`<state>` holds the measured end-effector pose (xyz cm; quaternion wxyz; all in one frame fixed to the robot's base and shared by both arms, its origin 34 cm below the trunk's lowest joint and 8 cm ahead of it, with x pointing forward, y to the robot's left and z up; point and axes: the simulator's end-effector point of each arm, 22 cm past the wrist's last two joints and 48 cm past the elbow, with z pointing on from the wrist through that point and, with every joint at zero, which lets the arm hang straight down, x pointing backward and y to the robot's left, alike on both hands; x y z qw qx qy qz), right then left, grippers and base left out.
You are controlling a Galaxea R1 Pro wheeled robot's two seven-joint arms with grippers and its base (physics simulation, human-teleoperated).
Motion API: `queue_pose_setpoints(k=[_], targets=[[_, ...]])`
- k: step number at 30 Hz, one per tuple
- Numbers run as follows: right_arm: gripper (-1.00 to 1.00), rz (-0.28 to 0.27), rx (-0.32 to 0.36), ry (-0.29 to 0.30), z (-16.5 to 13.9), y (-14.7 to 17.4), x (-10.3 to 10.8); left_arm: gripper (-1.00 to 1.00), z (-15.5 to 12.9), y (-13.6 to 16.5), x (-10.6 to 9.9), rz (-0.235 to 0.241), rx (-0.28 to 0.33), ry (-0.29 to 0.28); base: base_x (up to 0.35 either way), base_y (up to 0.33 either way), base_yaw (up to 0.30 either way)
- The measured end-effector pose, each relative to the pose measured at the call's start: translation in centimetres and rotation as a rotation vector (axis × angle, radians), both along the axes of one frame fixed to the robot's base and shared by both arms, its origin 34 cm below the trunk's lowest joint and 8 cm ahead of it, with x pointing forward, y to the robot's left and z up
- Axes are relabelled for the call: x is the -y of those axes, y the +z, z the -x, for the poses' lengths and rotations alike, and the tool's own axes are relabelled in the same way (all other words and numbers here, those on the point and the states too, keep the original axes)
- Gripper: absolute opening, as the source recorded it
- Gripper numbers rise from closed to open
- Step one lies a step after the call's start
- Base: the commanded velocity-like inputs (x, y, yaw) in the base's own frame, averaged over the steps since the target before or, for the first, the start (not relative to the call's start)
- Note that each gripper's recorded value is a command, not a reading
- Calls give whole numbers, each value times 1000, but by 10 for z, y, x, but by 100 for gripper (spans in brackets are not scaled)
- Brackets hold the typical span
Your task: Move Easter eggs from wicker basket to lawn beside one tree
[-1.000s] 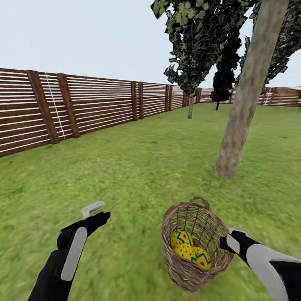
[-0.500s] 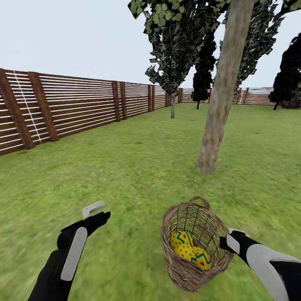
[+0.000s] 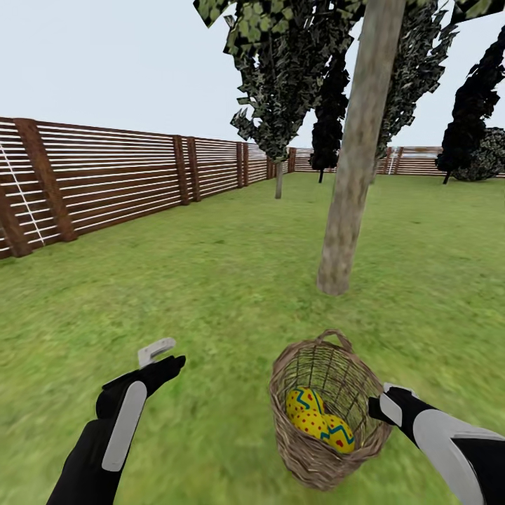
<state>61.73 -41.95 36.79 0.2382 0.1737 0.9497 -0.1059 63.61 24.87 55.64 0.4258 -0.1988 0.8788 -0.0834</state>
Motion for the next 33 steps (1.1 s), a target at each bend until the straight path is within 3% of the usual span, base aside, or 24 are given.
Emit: queue_pose_setpoints(k=[33], targets=[[-100, 1, 0, 1, 0, 0, 0, 100, 0, 0, 0, 2, 1, 2, 287, -146, 0]])
